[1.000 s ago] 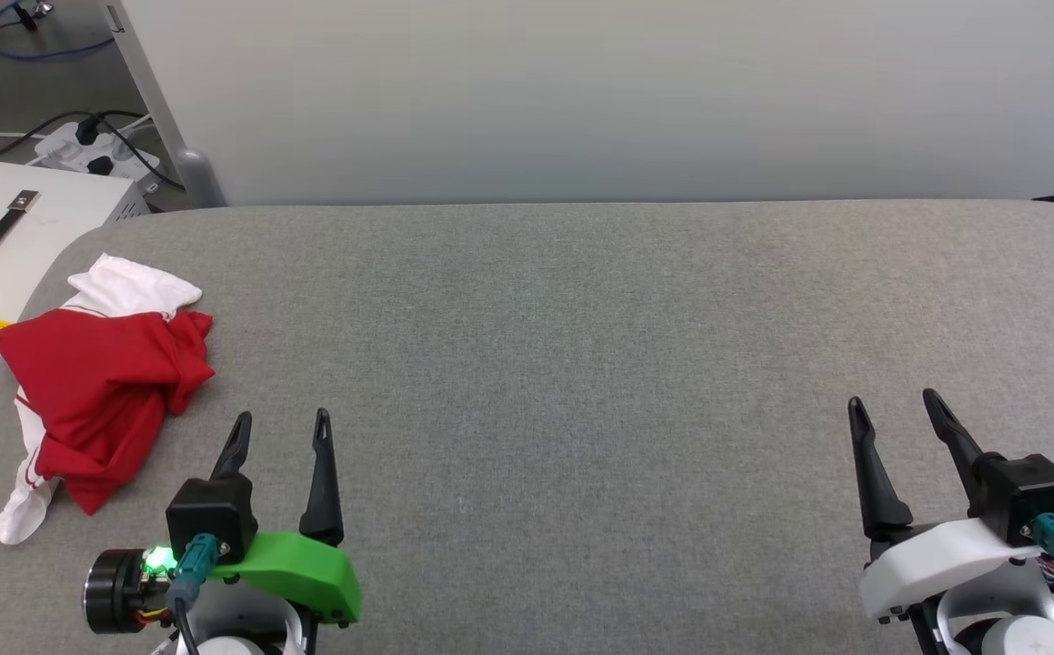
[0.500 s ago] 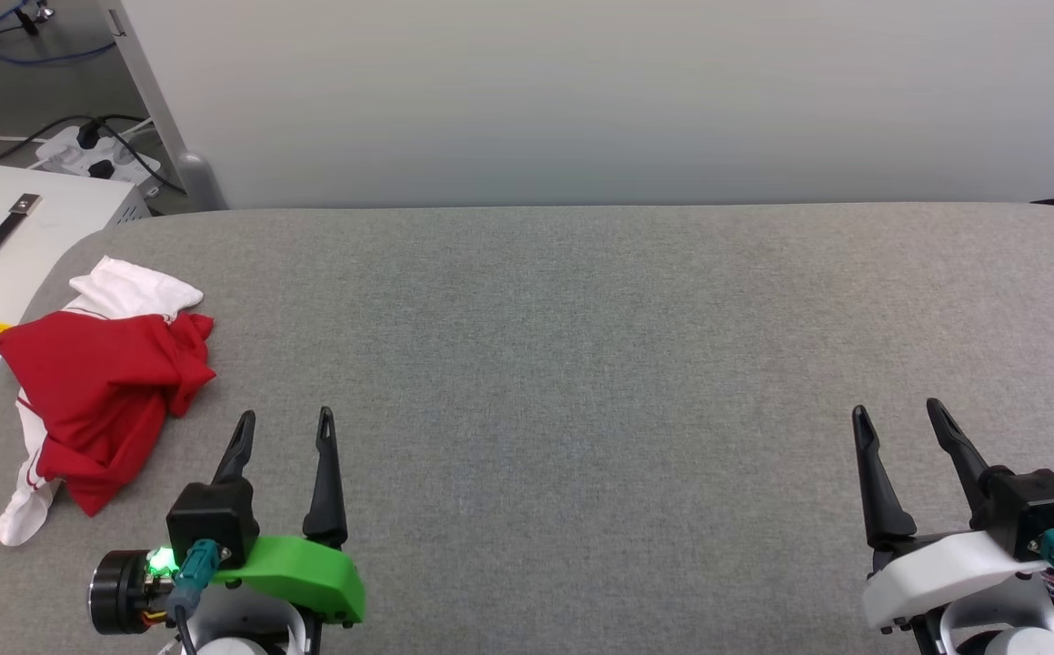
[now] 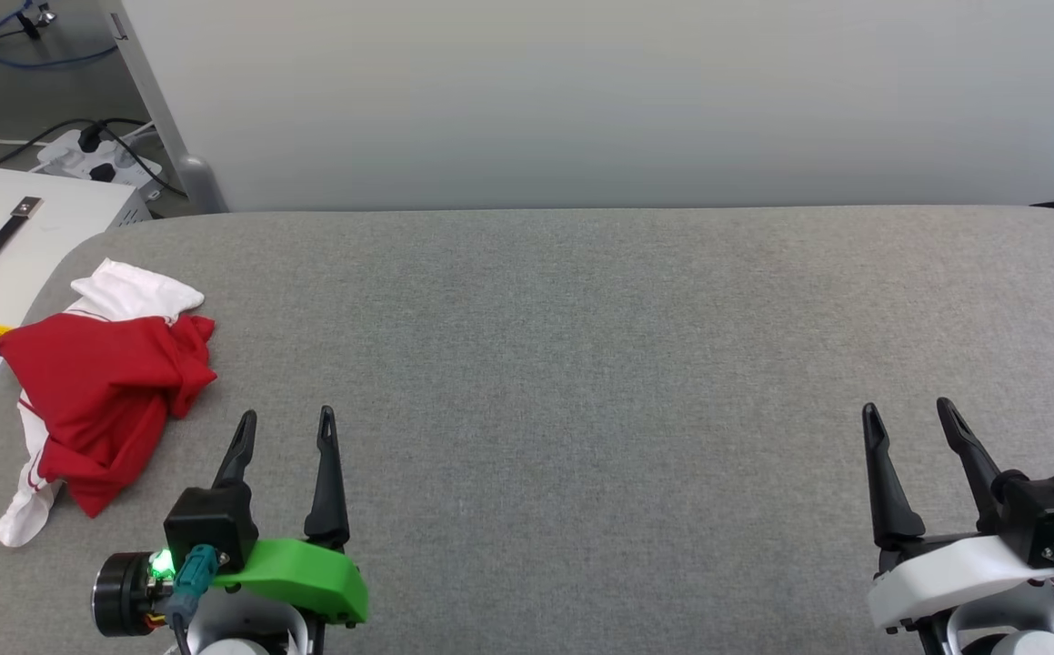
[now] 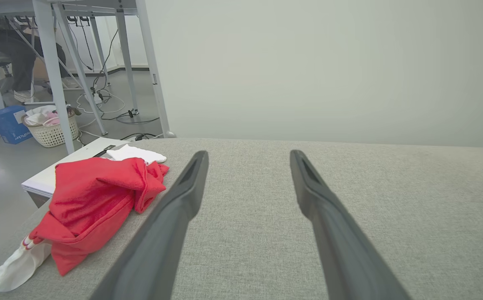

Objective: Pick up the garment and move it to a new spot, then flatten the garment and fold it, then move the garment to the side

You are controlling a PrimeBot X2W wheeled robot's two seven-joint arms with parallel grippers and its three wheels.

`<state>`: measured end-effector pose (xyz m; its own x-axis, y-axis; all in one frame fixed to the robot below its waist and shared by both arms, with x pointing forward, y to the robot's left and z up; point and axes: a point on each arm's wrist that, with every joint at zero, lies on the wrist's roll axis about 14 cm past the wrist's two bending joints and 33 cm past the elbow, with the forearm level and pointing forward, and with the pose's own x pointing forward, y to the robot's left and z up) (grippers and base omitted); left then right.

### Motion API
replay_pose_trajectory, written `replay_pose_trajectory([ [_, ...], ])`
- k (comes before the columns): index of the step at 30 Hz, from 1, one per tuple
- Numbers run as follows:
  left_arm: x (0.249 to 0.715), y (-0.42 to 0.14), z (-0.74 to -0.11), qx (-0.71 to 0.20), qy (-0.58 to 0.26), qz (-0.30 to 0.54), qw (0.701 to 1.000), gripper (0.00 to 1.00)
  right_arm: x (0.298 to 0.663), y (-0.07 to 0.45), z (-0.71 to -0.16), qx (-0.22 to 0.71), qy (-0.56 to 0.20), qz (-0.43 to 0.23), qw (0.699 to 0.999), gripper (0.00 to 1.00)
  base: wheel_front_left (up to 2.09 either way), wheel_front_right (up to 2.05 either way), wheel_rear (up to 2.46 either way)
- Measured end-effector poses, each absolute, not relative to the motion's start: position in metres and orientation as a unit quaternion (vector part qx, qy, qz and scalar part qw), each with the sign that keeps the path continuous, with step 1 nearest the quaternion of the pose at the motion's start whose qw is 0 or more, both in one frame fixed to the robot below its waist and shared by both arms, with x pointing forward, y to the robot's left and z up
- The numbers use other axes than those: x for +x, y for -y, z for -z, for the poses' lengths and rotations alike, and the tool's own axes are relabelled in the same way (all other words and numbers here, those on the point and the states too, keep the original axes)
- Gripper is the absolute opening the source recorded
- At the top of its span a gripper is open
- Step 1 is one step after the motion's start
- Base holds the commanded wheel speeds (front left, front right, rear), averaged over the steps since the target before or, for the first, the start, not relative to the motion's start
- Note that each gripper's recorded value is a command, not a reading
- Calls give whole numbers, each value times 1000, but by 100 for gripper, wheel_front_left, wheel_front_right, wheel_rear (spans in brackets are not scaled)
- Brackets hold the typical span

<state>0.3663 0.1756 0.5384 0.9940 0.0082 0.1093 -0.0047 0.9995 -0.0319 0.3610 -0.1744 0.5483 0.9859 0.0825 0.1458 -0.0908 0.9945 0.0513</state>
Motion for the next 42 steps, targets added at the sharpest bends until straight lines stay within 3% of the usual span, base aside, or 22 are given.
replay_pose_trajectory([
  [42,363,-170,-535,-30,74,2,997,100,354,178,-550,49,101,-38,993,100,0,0,0],
])
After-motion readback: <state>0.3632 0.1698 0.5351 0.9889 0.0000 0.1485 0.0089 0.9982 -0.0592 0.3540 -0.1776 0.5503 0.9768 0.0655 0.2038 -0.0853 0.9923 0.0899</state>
